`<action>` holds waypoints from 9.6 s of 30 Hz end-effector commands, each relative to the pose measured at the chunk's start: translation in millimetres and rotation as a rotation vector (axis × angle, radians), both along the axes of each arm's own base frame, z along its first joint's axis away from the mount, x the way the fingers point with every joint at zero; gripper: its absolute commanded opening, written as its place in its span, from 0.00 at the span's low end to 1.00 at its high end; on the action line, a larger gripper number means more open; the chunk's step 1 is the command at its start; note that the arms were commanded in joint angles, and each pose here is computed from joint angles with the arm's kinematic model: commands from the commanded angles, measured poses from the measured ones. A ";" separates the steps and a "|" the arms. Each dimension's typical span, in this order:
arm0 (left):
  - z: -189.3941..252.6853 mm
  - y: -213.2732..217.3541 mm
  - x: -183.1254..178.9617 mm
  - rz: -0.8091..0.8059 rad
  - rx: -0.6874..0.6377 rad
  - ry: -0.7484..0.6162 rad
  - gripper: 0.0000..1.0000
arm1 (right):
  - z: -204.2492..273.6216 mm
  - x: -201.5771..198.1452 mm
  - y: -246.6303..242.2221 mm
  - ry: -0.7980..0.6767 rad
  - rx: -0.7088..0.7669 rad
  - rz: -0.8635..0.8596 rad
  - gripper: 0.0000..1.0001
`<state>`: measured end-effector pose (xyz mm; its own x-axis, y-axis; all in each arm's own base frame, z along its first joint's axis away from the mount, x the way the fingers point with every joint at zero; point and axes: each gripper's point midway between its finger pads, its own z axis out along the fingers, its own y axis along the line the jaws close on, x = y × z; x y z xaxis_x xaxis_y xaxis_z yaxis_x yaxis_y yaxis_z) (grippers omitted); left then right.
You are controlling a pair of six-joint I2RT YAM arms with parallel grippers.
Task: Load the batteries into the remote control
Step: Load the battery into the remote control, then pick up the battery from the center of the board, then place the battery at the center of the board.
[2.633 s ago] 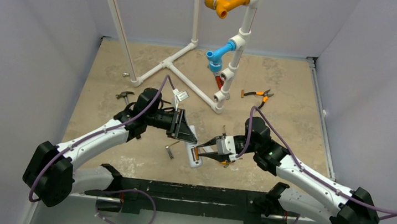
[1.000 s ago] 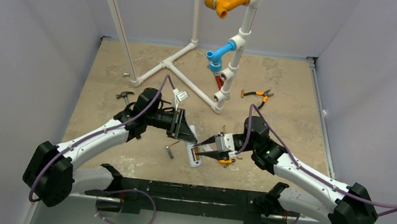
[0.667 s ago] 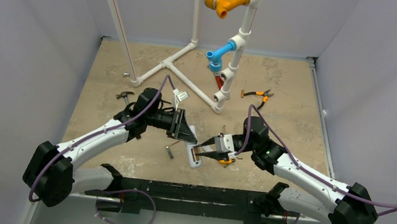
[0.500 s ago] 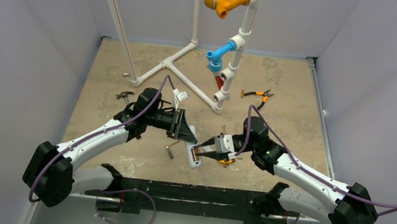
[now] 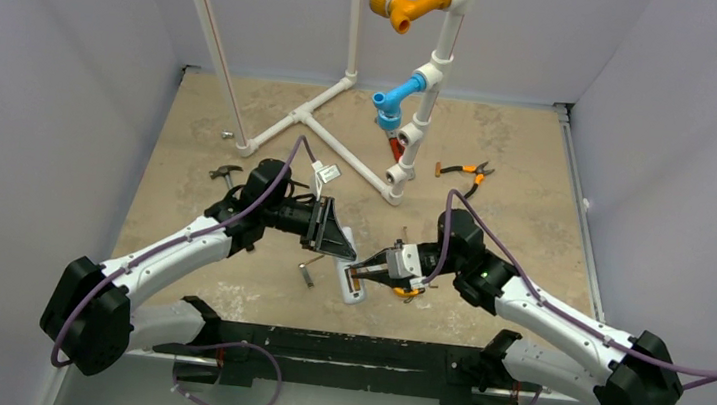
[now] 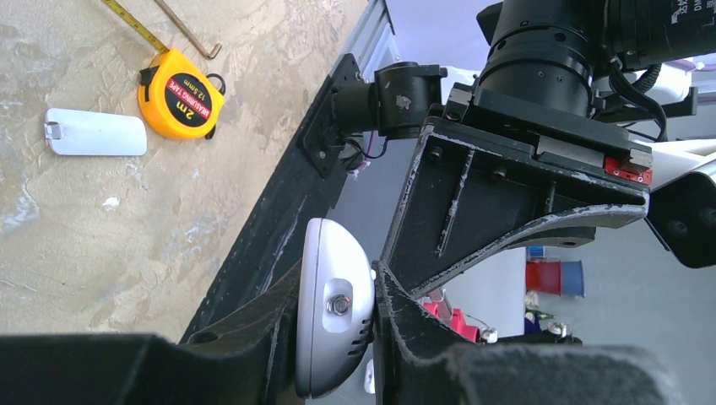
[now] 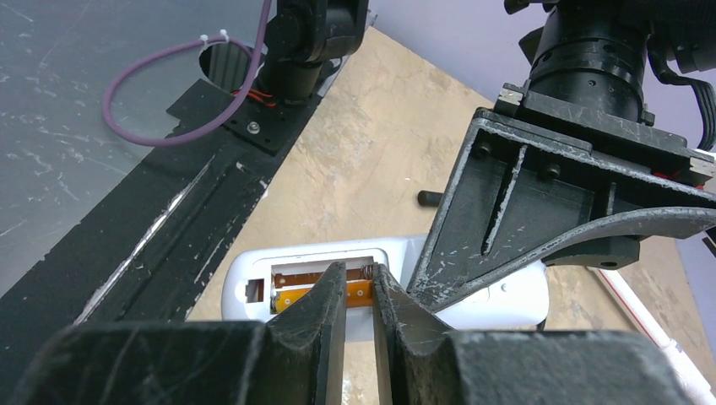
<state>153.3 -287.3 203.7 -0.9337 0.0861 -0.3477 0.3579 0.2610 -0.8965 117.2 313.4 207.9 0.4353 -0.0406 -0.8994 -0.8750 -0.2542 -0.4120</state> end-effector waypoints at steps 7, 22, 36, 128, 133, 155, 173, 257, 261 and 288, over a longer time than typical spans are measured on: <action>29.7 -3.2 0.8 -0.018 -0.085 -0.065 0.00 | -11.5 -5.3 -5.5 0.035 -0.070 -0.003 0.12; 37.6 -5.2 1.8 -0.022 -0.106 -0.067 0.00 | -31.1 -2.8 -9.8 0.034 -0.148 -0.032 0.11; 40.1 -5.7 1.5 -0.026 -0.111 -0.067 0.00 | -39.6 -3.0 -14.3 0.030 -0.189 -0.050 0.08; 28.8 12.2 24.7 0.137 0.027 -0.197 0.00 | -1.4 45.1 10.3 0.868 -0.119 -0.593 0.00; 27.6 12.3 25.0 0.136 0.030 -0.197 0.00 | 1.7 45.5 11.8 0.842 -0.123 -0.577 0.03; 20.5 8.5 27.7 0.111 0.046 -0.175 0.00 | 0.8 143.2 -115.1 0.820 0.188 -1.279 0.59; 35.0 8.5 27.2 0.092 0.052 -0.189 0.00 | -43.8 272.0 -195.3 0.942 0.199 -1.886 0.58; 22.1 14.1 30.0 0.118 0.117 -0.179 0.00 | -14.2 283.2 -178.4 0.950 0.299 -1.630 0.00; 27.2 10.4 34.1 0.125 0.093 -0.187 0.00 | 26.9 242.2 -172.5 0.875 0.482 -1.440 0.00; 113.5 16.0 37.7 0.244 -0.146 -0.482 0.00 | 192.9 54.4 -115.8 0.672 0.772 -0.357 0.00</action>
<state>190.5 -270.6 282.0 -0.7444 -0.1142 -0.6579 0.5909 0.3462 -0.7287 187.5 192.4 393.9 -0.1109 0.6335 -0.7657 -0.9134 0.2386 0.3297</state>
